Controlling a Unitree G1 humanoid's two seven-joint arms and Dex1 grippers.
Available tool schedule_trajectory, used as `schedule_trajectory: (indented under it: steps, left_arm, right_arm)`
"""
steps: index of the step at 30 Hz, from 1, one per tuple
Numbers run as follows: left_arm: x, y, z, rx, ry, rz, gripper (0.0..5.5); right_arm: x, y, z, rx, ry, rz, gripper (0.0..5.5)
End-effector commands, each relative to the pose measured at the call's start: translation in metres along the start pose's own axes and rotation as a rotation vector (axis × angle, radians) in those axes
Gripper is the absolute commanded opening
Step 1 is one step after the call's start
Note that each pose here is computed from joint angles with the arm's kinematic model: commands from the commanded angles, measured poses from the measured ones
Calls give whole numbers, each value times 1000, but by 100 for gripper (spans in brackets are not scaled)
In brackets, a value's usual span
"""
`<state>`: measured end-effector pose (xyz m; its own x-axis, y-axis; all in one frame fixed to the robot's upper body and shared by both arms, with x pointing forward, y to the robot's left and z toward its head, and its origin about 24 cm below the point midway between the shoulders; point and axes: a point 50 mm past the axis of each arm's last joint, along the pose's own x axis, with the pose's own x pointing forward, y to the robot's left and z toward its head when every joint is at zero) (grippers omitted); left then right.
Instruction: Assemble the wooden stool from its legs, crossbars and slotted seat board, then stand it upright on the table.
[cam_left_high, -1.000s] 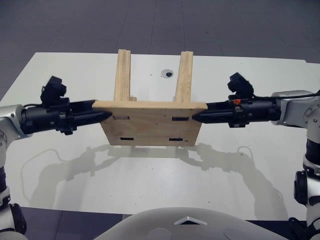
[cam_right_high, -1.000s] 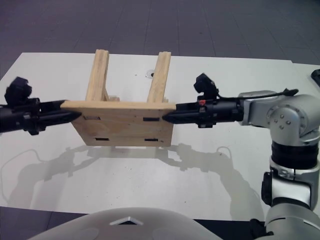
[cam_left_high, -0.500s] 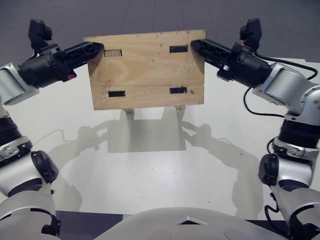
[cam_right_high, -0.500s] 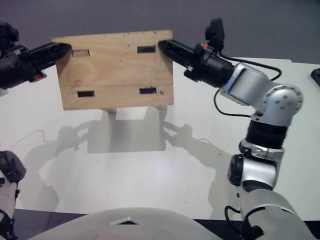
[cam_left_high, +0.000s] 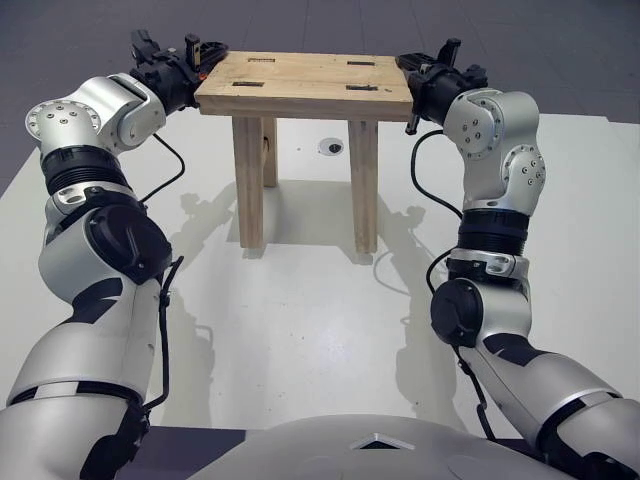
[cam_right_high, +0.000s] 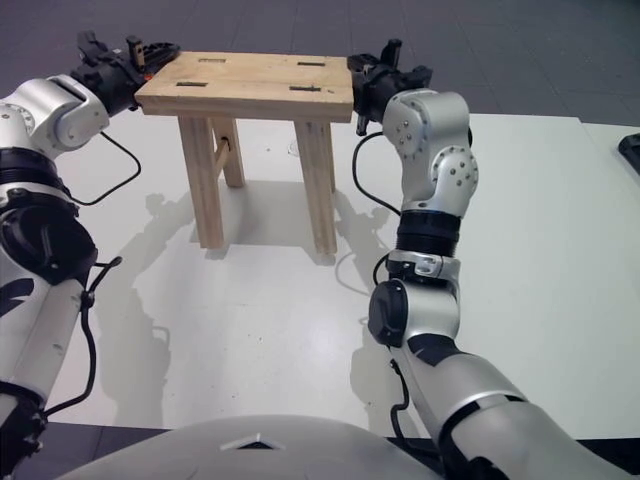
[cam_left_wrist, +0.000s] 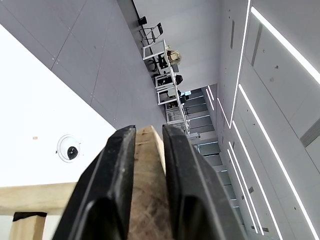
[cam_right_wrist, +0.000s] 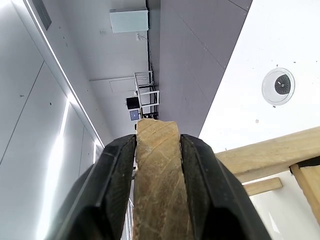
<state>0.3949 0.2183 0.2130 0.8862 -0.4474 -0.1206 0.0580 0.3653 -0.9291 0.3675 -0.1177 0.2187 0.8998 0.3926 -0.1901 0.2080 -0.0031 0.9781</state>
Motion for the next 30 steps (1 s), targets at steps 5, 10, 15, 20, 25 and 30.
schedule_trajectory:
  steps: [5, 10, 15, 20, 25, 30]
  left_arm:
    - [10, 25, -54, 127, 282, 57, 81]
    - [1, 31, -57, 287, 239, 39, 159]
    - [-15, 35, -67, 467, 180, 0, 231]
    - [-34, 44, -85, 646, 82, -37, 319]
    - [-29, 47, -80, 777, -160, -50, 404]
    - [-38, 27, -55, 969, -477, -54, 479]
  right_arm:
    - [4, -8, -38, -132, 139, -45, 239]
    - [-4, -11, -39, -210, 147, 10, 316]
    - [-10, -24, -30, -320, 101, -8, 384]
    - [-16, -34, -18, -516, -6, -24, 469]
    - [-19, -41, -12, -700, -68, 9, 540]
    - [-24, -43, -6, -1013, -213, 19, 540]
